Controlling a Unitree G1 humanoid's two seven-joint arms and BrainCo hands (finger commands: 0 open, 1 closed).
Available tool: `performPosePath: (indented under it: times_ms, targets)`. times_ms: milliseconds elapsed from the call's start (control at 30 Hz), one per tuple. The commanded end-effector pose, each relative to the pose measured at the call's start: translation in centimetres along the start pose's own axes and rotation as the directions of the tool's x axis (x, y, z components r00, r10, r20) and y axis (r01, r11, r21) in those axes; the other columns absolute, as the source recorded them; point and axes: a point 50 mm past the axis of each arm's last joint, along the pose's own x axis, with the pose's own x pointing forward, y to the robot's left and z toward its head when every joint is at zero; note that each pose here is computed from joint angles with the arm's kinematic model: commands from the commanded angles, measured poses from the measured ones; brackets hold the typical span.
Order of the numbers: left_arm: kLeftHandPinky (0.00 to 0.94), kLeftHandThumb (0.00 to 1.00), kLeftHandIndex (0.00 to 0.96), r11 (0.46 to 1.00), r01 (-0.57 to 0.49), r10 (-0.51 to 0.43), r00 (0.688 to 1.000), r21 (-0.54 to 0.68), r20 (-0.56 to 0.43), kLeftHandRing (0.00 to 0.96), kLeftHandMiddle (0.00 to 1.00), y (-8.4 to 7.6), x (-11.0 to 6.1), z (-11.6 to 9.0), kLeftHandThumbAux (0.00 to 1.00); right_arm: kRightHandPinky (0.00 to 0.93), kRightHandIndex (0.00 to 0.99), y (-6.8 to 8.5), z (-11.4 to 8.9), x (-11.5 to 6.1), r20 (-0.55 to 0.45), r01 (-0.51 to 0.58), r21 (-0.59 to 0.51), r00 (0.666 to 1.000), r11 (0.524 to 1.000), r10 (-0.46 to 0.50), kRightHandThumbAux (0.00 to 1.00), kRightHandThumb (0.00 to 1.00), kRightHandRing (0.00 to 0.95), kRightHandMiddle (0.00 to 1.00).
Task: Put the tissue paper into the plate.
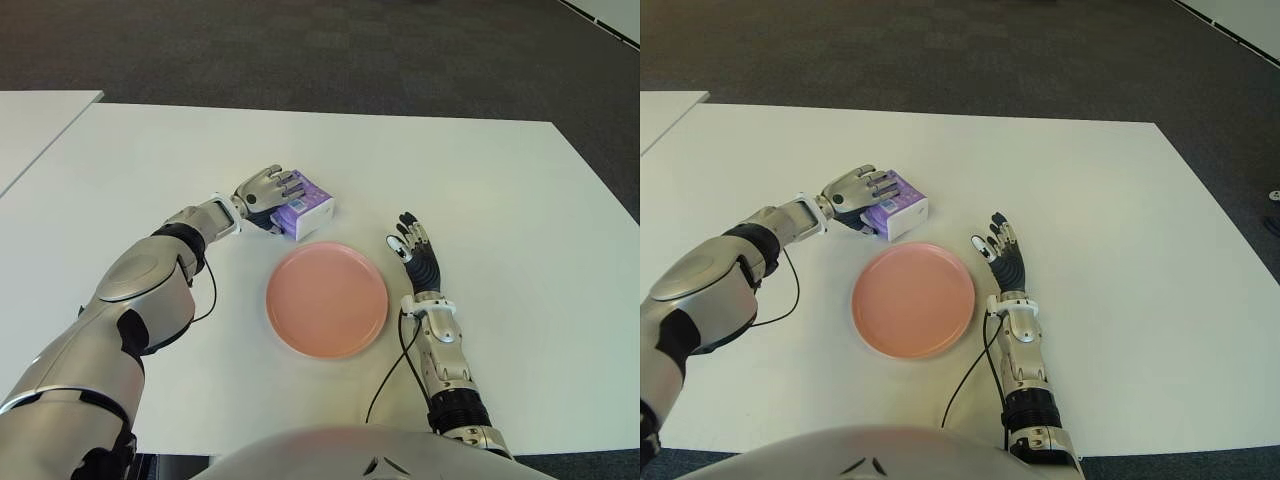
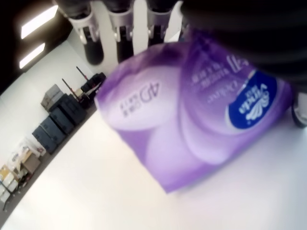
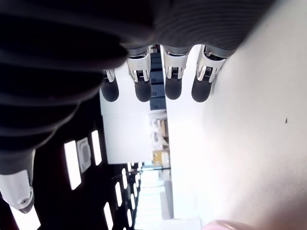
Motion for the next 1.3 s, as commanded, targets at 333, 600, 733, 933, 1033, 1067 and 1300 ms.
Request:
performPosePath:
  times_ms: [333, 600, 733, 933, 1033, 1067, 1300]
  targets:
    - [0.806, 0.849, 0.405, 0.99, 0.092, -0.088, 0.995, -0.102, 0.046, 0.768, 0.542, -3.3, -2.0, 4.2, 0.664, 0.024, 0.0, -1.3, -4.5, -2.9, -0.248, 0.056, 0.006, 0.967, 0.998, -0.053, 0.545, 0.499, 0.0, 0.0]
    - [0.816, 0.849, 0.4, 0.99, 0.082, -0.078, 0.996, -0.117, 0.033, 0.794, 0.54, -3.2, -1.9, 4.4, 0.667, 0.027, 0.0, -1.4, -4.4, -2.8, -0.246, 0.052, 0.001, 0.968, 0.999, -0.05, 0.548, 0.495, 0.0, 0.0]
    - [0.817, 0.849, 0.399, 0.988, 0.08, -0.079, 0.997, -0.131, 0.016, 0.801, 0.54, -3.2, -1.9, 4.4, 0.668, 0.031, 0.0, -1.5, -4.5, -2.8, -0.246, 0.047, 0.002, 0.968, 0.999, -0.046, 0.544, 0.503, 0.0, 0.0]
    - [0.819, 0.849, 0.4, 0.976, 0.077, -0.087, 0.995, -0.203, -0.043, 0.808, 0.541, -3.3, -1.8, 4.4, 0.667, 0.029, 0.0, -1.6, -4.5, -2.7, -0.246, 0.041, 0.004, 0.969, 0.999, -0.039, 0.54, 0.508, 0.0, 0.0]
    - [0.82, 0.85, 0.401, 0.957, 0.073, -0.102, 0.991, -0.28, -0.09, 0.81, 0.542, -3.6, -1.9, 4.9, 0.667, 0.03, 0.0, -1.7, -4.5, -2.7, -0.246, 0.041, 0.006, 0.969, 0.999, -0.038, 0.542, 0.51, 0.0, 0.0]
    - [0.82, 0.85, 0.402, 0.946, 0.073, -0.113, 0.987, -0.315, -0.111, 0.811, 0.542, -3.8, -2.1, 5.2, 0.666, 0.03, 0.0, -1.7, -4.5, -2.7, -0.246, 0.042, 0.006, 0.969, 0.999, -0.039, 0.542, 0.511, 0.0, 0.0]
    - [0.793, 0.85, 0.409, 0.887, 0.031, -0.145, 0.966, -0.461, -0.214, 0.808, 0.546, -4.1, -2.3, 5.7, 0.665, 0.038, 0.0, -1.8, -4.4, -2.7, -0.246, 0.044, 0.007, 0.968, 0.999, -0.041, 0.541, 0.51, 0.0, 0.0]
